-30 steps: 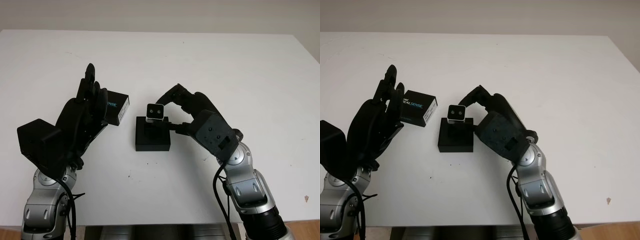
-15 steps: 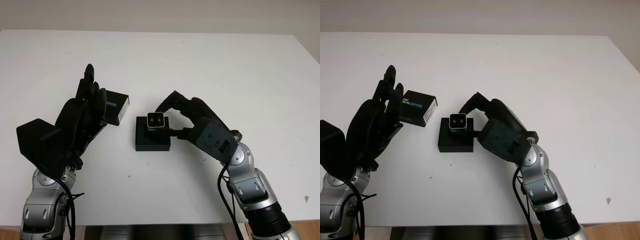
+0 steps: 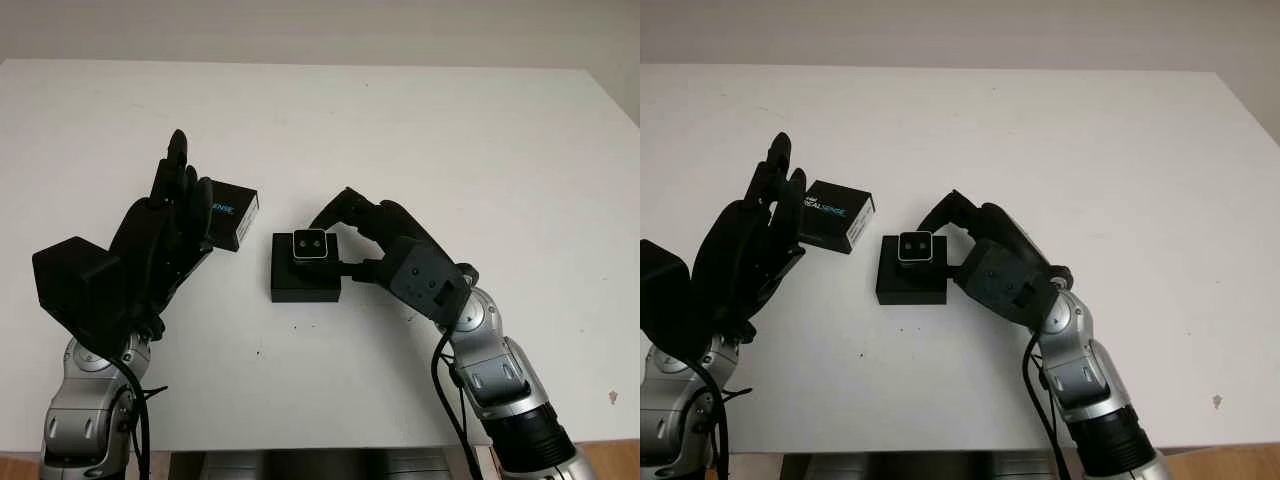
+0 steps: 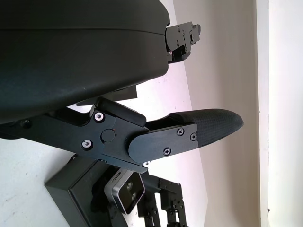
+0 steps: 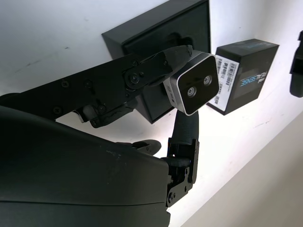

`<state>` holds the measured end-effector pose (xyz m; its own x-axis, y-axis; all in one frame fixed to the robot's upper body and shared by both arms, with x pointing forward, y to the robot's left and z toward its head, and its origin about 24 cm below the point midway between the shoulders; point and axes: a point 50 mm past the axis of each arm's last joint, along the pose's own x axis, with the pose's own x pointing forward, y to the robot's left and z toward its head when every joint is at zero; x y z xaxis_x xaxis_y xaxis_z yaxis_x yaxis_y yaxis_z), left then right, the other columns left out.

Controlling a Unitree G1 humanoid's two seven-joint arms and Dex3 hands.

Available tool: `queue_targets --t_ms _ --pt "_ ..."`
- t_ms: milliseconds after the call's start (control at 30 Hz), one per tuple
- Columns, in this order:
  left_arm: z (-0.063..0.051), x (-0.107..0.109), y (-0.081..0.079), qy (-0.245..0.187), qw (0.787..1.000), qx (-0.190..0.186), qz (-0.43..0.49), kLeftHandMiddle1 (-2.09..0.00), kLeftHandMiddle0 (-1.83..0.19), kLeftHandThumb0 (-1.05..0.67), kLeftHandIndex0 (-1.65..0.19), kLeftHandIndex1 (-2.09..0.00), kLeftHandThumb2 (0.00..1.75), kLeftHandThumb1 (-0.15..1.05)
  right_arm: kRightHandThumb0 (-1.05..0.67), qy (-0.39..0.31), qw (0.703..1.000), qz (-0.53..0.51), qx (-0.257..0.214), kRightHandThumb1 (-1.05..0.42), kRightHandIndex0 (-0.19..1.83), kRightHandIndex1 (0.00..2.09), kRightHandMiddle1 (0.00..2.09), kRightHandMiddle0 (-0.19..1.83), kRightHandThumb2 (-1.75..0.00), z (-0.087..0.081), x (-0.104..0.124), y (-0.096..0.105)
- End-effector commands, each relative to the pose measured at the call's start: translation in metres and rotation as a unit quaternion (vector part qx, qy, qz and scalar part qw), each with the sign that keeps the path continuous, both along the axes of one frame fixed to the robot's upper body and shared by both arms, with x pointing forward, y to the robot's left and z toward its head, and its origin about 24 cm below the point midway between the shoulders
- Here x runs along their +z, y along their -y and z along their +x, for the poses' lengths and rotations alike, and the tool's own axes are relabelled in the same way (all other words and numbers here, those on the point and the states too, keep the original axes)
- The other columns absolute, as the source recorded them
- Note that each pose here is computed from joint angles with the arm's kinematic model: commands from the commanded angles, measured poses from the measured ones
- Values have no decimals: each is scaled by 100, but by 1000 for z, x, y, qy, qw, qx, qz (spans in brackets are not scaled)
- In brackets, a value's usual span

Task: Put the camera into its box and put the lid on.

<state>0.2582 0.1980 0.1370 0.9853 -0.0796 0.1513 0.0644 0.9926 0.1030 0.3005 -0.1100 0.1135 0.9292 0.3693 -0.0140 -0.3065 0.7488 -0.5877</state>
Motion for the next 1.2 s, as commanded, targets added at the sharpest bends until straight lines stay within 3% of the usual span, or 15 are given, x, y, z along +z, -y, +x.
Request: queue_targets --t_ms 0,467,1167 --pt "-2 2 0 7 1000 -1 5 0 19 -72 19 0 65 105 -40 4 1000 6 4 -105 37 6 200 43 -16 -1 2 -4" --pt "-3 2 0 7 1000 1 4 0 19 -73 19 0 64 105 -40 -6 1000 9 13 -105 37 6 201 40 -16 -3 -1 -8" --pt "-5 2 -1 4 1000 1 6 0 19 -73 19 0 63 105 -38 -9 1000 -20 -9 -105 35 5 197 35 -15 1 -6 -3"
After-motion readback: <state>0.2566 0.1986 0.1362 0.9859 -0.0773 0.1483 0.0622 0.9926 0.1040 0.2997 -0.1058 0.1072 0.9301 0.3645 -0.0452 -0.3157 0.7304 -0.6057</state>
